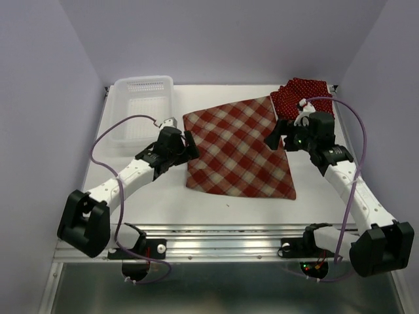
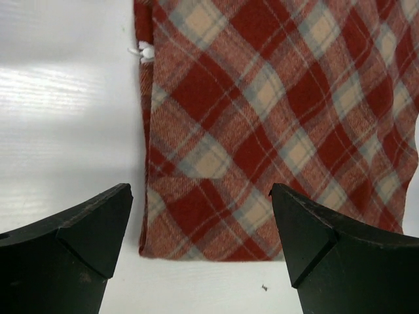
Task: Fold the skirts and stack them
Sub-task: Fold the skirt
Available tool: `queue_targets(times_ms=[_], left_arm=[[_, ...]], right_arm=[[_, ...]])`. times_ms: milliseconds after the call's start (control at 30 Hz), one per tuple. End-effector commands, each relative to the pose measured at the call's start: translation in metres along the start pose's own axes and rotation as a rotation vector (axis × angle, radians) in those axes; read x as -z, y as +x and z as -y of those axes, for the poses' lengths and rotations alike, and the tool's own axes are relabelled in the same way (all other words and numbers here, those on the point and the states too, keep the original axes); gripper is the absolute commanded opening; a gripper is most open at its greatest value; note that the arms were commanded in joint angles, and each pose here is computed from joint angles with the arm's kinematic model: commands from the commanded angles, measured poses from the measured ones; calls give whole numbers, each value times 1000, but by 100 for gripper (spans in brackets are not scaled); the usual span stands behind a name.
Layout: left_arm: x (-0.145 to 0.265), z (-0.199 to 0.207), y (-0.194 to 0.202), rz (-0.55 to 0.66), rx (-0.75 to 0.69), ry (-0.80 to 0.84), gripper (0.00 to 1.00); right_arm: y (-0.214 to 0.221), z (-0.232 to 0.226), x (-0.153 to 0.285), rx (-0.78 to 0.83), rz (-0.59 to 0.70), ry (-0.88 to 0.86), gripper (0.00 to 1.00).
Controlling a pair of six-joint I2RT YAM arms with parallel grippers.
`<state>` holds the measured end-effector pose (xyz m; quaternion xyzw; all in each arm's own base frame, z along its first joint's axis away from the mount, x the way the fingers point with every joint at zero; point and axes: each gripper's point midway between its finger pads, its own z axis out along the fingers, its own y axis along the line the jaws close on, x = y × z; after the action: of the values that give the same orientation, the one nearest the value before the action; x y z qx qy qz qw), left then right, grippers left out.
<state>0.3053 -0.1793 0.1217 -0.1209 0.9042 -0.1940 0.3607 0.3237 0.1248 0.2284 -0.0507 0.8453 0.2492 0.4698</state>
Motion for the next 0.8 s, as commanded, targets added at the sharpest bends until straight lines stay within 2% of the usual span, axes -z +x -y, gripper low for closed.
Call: queue_targets(times_ms=[0,33,100,367,533,767], left_arm=[[-17,28,-43,124,-11,59,99],[-22,34,-56,165,-11,65,99],[-41,23,-60,171,4,-4,99],[-95,15,-131,237,48,-16,99],[-102,-12,-155,272,123,-40,99],[-105,-55,-180,325,190,-184,99]], right_arm=[[-3,11,-11,-96,25,60,100],[3,13,-18,-102,6,57,100],[9,17,-23,-115,-10,64,100],[20,26,-38,-123,-52,83,100],[22,30,-43,-112,-66,88,100],[26,37,-51,-117,-88,113,100]])
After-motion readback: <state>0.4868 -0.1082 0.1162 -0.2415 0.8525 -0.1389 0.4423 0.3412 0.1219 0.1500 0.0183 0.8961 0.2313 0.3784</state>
